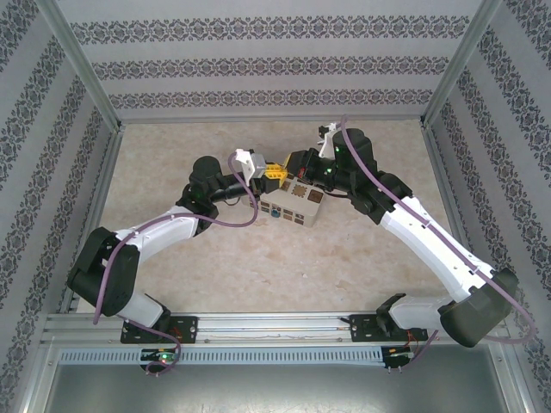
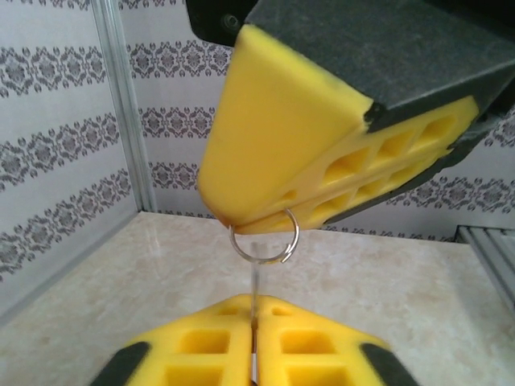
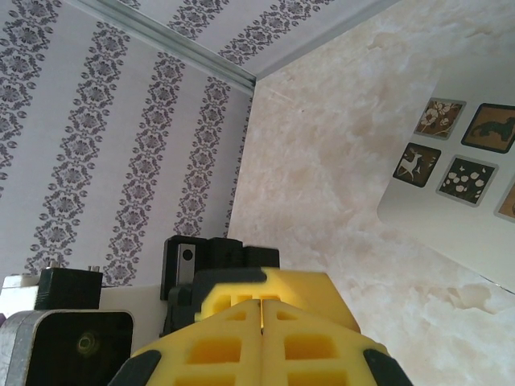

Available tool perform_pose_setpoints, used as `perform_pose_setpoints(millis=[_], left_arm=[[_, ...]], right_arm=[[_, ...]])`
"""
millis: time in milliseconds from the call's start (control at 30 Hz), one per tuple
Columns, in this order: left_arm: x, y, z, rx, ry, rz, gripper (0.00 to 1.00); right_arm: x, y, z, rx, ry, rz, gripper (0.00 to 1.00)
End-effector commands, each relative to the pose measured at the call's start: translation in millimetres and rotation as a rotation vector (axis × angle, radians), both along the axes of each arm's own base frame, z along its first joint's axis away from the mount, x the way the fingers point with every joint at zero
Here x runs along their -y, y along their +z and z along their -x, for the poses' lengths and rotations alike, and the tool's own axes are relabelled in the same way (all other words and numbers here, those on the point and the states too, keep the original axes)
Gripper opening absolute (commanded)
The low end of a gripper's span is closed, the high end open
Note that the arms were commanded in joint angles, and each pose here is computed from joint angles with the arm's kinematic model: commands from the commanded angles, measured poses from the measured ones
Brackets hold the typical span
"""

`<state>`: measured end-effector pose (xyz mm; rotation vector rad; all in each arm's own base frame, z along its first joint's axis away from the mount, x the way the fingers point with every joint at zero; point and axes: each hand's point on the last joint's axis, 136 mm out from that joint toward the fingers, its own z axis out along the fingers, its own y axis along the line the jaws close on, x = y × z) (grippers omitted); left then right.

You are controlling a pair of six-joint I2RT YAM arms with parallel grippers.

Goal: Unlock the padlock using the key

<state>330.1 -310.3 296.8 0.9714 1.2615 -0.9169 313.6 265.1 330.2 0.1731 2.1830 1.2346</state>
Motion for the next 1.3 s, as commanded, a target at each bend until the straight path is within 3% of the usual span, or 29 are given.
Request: perform_pose_setpoints(millis=[0,67,200,367,533,833,1033,1267], left_arm=[[3,16,5,0.066,-0.009,0.007,0.00],[1,15,7,0.073,-0.003,-0.010,0.00],[-3,8,15,0.072,-0.010,-0.093,0.00],[-13,-12,33,0.042,-0.047,-0.289,0.00],[-31,-30,53,-0.007,-0.077,-0.504,0.00],[-64,-50,67,-0.032,-0.062,-0.811,0.00],[-72,-48,73,-0.011,-0.058,-0.879,0.00],[-71,-42,76,0.023,-0.061,-0.908,0.00]], right_arm=[[-2,12,3,0.033,0.008,-0.019,0.00],[1,12,3,0.043,0.001,-0.011,0.00],[14,16,4,0.116,-0.015,0.048,0.18],[47,26,9,0.327,-0.052,0.219,0.36],[62,29,28,0.570,0.028,0.406,0.45],[30,-1,78,0.927,0.439,0.568,0.47],[2,-13,91,1.048,0.624,0.570,0.50],[-33,-21,101,1.253,0.750,0.469,0.54]])
